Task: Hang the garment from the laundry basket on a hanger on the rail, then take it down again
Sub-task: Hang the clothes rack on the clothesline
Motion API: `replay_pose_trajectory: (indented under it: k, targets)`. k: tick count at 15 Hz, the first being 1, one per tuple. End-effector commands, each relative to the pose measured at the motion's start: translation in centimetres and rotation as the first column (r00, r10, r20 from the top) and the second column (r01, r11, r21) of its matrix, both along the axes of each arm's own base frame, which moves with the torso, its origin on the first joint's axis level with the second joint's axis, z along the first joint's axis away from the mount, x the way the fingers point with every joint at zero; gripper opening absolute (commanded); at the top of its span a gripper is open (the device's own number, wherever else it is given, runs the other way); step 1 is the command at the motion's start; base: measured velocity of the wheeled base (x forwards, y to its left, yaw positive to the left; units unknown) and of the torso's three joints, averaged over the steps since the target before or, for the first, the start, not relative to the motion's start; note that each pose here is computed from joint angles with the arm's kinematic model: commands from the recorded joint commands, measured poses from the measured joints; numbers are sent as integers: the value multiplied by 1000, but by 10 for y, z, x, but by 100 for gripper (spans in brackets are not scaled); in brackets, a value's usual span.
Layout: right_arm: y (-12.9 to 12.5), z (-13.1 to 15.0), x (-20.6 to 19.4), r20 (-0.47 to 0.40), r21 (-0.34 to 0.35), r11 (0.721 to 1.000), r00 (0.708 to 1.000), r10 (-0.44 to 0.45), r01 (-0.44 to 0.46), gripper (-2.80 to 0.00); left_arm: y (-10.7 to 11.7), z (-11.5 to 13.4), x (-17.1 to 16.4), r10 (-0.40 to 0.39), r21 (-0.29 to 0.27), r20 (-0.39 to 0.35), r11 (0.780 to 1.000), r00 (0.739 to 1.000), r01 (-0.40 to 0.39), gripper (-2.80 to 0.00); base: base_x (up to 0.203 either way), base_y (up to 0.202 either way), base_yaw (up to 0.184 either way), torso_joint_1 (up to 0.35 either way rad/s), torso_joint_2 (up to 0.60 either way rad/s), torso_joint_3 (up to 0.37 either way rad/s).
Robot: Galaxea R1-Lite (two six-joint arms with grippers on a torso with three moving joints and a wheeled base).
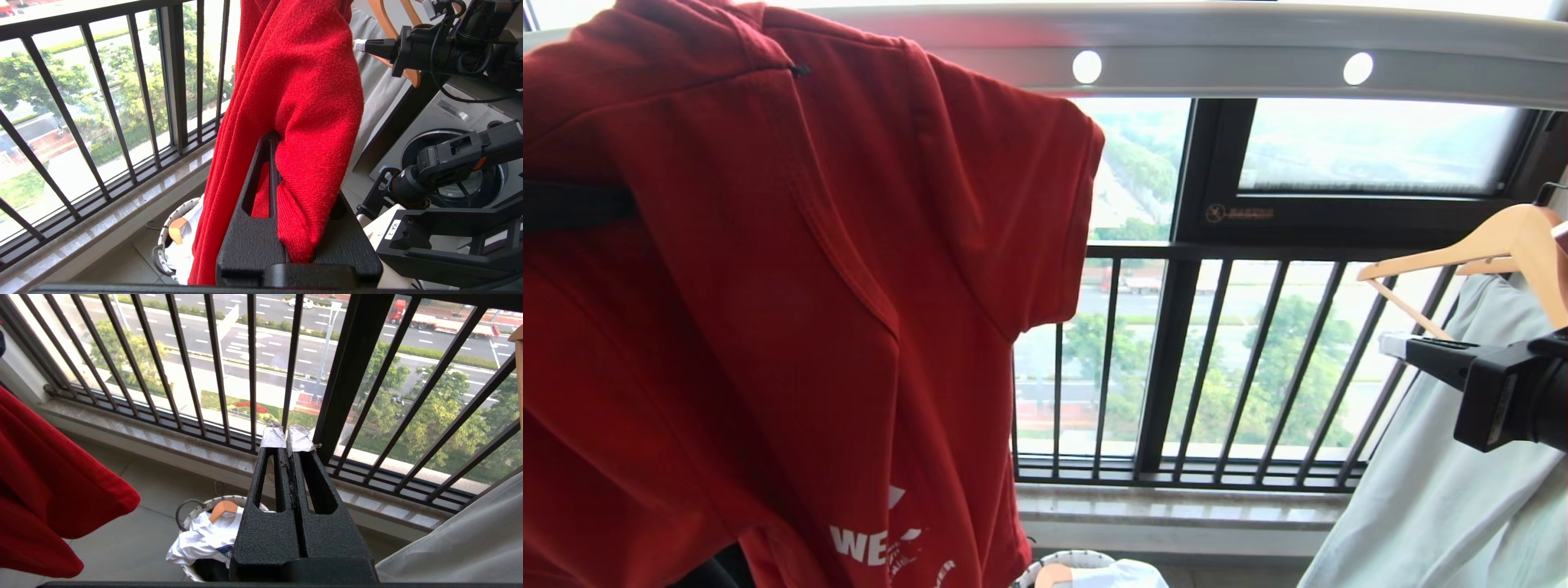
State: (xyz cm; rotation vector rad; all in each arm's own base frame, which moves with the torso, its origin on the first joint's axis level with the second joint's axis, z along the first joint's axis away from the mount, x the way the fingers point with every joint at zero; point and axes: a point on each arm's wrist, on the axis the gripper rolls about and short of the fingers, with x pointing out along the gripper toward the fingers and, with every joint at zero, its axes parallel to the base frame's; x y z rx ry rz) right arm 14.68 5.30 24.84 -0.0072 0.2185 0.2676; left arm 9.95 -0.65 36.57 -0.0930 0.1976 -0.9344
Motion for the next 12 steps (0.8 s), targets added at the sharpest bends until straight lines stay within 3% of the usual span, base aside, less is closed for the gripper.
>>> replay_pose_trajectory:
  k: [1, 12]
  targets:
    - [0, 0, -1, 2, 3, 1000, 1000, 0, 0, -280, 0, 0, 0, -5, -2, -3, 1000, 1000, 5, -280, 0, 0, 0, 109, -236, -123]
    - [-2, 1, -6, 18, 9, 1000, 1000, 2, -3, -280, 0, -3, 3, -1, -3, -18, 1000, 1000, 1, -280, 0, 0, 0, 4, -14, -3]
